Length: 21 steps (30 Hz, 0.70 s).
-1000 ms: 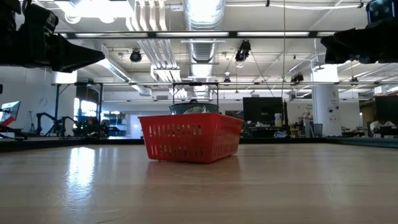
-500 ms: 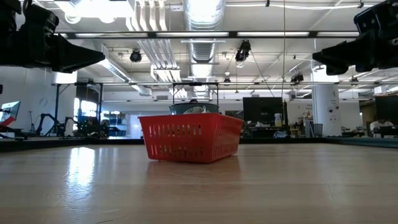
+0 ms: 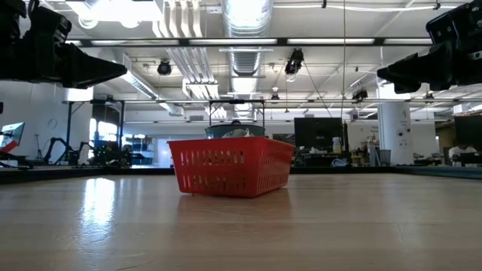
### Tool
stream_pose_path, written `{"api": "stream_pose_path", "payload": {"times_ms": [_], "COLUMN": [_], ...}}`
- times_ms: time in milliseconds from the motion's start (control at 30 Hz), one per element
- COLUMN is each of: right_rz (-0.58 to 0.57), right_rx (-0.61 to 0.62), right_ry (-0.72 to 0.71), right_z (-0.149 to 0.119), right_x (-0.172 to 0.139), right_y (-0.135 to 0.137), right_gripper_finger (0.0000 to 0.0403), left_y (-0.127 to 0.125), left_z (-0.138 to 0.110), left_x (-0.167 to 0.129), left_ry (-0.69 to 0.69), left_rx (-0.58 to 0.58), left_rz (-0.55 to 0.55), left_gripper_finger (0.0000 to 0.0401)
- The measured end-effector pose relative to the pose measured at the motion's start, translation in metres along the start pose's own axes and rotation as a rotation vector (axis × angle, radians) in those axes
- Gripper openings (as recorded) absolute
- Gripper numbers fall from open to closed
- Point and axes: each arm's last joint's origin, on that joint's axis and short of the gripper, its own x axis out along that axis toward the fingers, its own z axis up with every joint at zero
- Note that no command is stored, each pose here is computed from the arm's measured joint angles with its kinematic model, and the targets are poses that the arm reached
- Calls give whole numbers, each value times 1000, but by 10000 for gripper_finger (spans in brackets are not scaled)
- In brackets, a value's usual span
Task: Pick and place items into bin
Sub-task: Return to Home Position
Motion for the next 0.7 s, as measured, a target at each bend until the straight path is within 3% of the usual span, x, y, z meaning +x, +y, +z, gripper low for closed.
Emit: {"api": "stream_pose_path", "payload": {"times_ms": [700], "right_rz": [1], "right_rx": [0], "right_ry": [-1], "right_z": [0], "right_x": [0], "right_y": [0], "right_gripper_finger": [128], "left_y": [0], "left_z": [-1], "left_x": [0], "left_ry": [5], "left_rx": [-5], "left_rz": [-2], "left_gripper_finger": [121]}}
